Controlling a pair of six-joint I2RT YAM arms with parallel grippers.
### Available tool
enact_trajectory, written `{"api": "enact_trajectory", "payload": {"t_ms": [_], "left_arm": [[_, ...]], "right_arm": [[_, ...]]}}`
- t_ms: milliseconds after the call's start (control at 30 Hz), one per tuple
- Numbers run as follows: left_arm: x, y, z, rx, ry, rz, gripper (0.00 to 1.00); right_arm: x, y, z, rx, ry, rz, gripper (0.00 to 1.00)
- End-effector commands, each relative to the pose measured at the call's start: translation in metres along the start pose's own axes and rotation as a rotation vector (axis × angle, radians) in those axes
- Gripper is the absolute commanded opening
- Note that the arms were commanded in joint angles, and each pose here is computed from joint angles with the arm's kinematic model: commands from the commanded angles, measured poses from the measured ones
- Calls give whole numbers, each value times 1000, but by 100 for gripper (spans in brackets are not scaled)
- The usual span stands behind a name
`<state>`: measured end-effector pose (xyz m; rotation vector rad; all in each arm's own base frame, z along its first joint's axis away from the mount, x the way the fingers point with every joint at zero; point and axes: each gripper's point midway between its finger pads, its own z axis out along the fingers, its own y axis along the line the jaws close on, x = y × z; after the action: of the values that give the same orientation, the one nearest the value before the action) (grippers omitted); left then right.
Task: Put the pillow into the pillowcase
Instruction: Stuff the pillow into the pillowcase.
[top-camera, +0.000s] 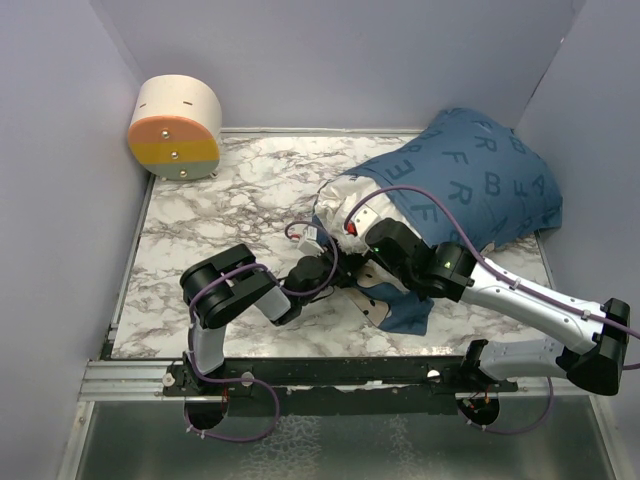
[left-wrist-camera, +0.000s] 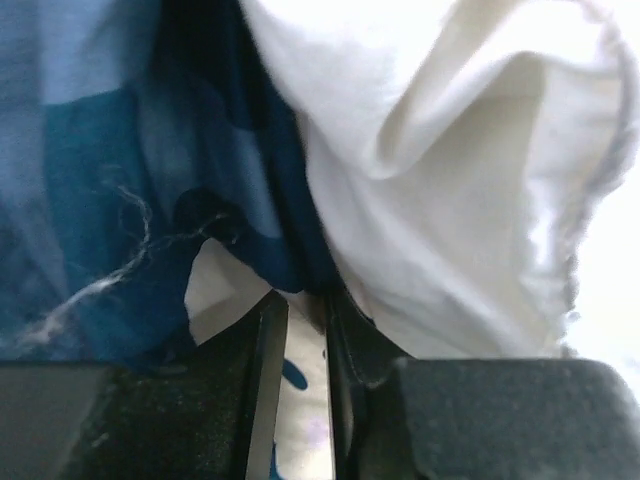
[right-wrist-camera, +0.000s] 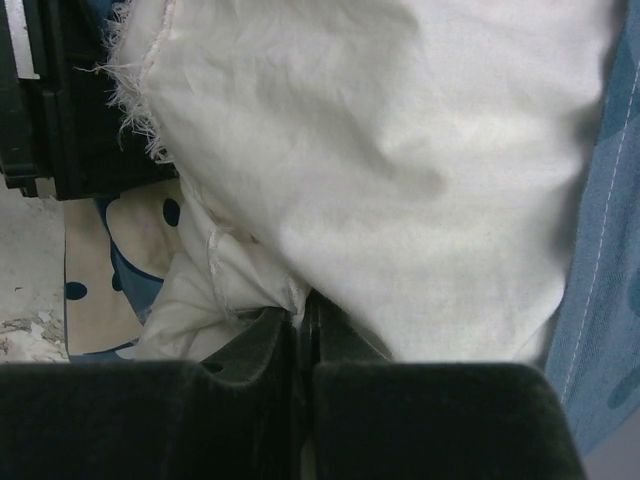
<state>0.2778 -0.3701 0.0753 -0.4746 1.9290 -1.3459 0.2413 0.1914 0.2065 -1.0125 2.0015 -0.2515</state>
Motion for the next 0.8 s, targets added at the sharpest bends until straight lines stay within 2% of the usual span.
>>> {"api": "enact_trajectory", "payload": {"t_ms": [0, 500, 633, 767], "left_arm": [[-3, -20, -11, 88, 2, -60, 30], [-3, -21, -6, 84, -15, -71, 42], [-5, -17, 3, 59, -33, -70, 53], [-4, -15, 15, 45, -35, -63, 55]], "right_arm": [[-15, -7, -4, 13, -69, 55, 1], [-15, -8, -4, 13, -67, 52, 1], [-14, -7, -3, 12, -64, 49, 1], [-14, -9, -3, 13, -65, 51, 1]]}}
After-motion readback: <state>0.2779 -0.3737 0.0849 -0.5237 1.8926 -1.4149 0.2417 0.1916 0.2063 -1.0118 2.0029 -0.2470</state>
